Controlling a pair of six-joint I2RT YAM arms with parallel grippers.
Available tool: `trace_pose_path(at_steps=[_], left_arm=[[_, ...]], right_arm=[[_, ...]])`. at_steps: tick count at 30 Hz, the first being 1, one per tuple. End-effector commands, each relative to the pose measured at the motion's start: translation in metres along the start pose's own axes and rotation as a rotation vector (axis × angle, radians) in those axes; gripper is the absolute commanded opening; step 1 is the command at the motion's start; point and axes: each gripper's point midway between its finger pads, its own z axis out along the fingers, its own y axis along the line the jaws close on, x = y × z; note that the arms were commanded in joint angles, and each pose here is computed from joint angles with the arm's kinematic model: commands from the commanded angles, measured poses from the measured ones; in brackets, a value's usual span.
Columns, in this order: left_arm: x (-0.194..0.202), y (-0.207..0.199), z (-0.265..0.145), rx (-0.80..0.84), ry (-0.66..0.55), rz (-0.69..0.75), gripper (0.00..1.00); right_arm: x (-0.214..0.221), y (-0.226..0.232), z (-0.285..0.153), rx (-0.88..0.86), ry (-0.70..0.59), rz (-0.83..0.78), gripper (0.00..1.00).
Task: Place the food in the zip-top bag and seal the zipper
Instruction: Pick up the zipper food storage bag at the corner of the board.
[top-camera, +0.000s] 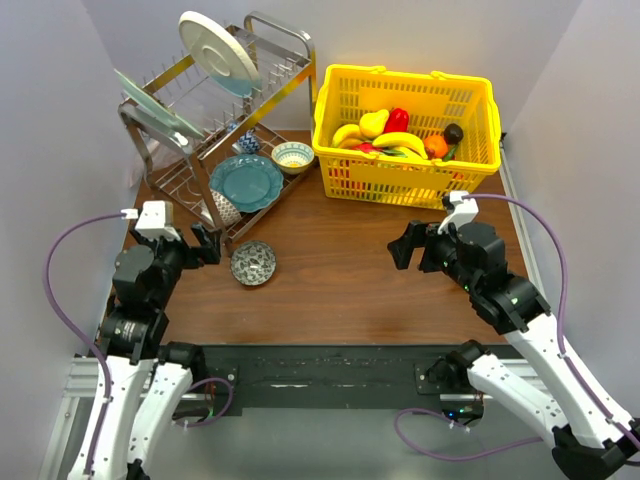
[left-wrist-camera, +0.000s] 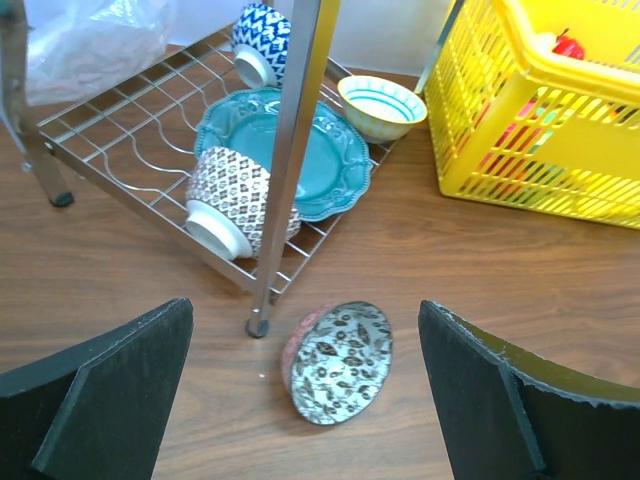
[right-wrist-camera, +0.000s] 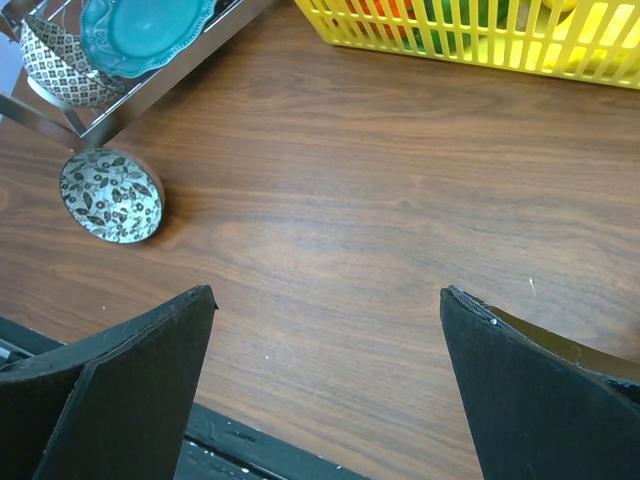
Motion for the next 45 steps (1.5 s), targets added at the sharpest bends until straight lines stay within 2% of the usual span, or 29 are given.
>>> trace_pose_path(at_steps=[1, 4, 5, 6, 8, 9, 10, 12, 15, 25, 29, 33, 35, 37, 38, 39, 40, 42, 43, 45], left_arm=[[-0.033, -0.016, -0.007, 0.044, -0.047, -0.086, 1.00], [-0.063, -0.021, -0.012, 0.038, -0.081, -0.099, 1.00], [-0.070, -0.012, -0.012, -0.017, -0.086, -0.098, 1.00], [-0.094, -0.015, -0.018, -0.022, -0.129, -0.091, 1.00], [-0.109, -0.009, -0.010, -0.073, -0.128, -0.072, 1.00], [-0.133, -0.012, -0.017, -0.072, -0.175, -0.072, 1.00], [-0.140, -0.013, -0.009, -0.077, -0.168, -0.069, 1.00], [-0.176, -0.018, -0.016, -0.074, -0.239, -0.068, 1.00], [-0.209, -0.021, -0.012, -0.093, -0.284, -0.059, 1.00], [-0.270, -0.007, 0.014, -0.216, -0.367, -0.002, 1.00], [-0.307, -0.009, 0.024, -0.191, -0.410, -0.003, 1.00], [-0.345, 0.011, 0.042, -0.190, -0.443, -0.027, 1.00], [-0.357, 0.015, 0.044, -0.190, -0.458, -0.029, 1.00], [-0.360, 0.038, 0.057, -0.232, -0.463, -0.039, 1.00], [-0.356, 0.041, 0.065, -0.200, -0.446, -0.068, 1.00], [-0.354, 0.066, 0.070, -0.233, -0.439, -0.091, 1.00], [-0.352, 0.067, 0.077, -0.178, -0.424, -0.104, 1.00], [-0.339, 0.102, 0.088, -0.179, -0.396, -0.190, 0.98], [-0.340, 0.100, 0.092, -0.107, -0.396, -0.195, 0.97], [-0.325, 0.132, 0.102, -0.106, -0.370, -0.291, 0.94]], right_arm=[[-0.019, 0.009, -0.003, -0.033, -0.060, 0.002, 0.99], [-0.021, 0.011, -0.004, -0.046, -0.066, 0.006, 0.99], [-0.021, 0.013, -0.004, -0.056, -0.065, 0.007, 0.99], [-0.021, 0.014, -0.004, -0.060, -0.063, 0.008, 0.99], [-0.021, 0.017, -0.004, -0.074, -0.064, 0.010, 0.99], [-0.021, 0.019, -0.003, -0.085, -0.059, 0.011, 0.99], [-0.021, 0.021, -0.003, -0.090, -0.055, 0.010, 0.99], [-0.022, 0.022, -0.003, -0.097, -0.050, 0.013, 0.99], [-0.021, 0.025, -0.003, -0.109, -0.039, 0.017, 0.99], [-0.021, 0.026, -0.007, -0.114, -0.042, 0.024, 0.99], [-0.017, 0.029, -0.007, -0.136, -0.028, 0.025, 0.99], [-0.015, 0.030, -0.005, -0.143, -0.020, 0.032, 0.99], [-0.014, 0.031, -0.005, -0.148, -0.016, 0.033, 0.99], [-0.015, 0.033, -0.005, -0.157, -0.014, 0.036, 0.99], [-0.015, 0.034, -0.004, -0.159, -0.012, 0.036, 0.99], [-0.014, 0.034, -0.004, -0.160, -0.008, 0.036, 0.99], [-0.015, 0.035, -0.004, -0.163, -0.005, 0.032, 0.99], [-0.014, 0.035, -0.004, -0.163, 0.003, 0.028, 0.99], [-0.014, 0.034, -0.003, -0.159, 0.004, 0.027, 0.99], [-0.012, 0.033, -0.001, -0.153, 0.010, 0.028, 0.99]])
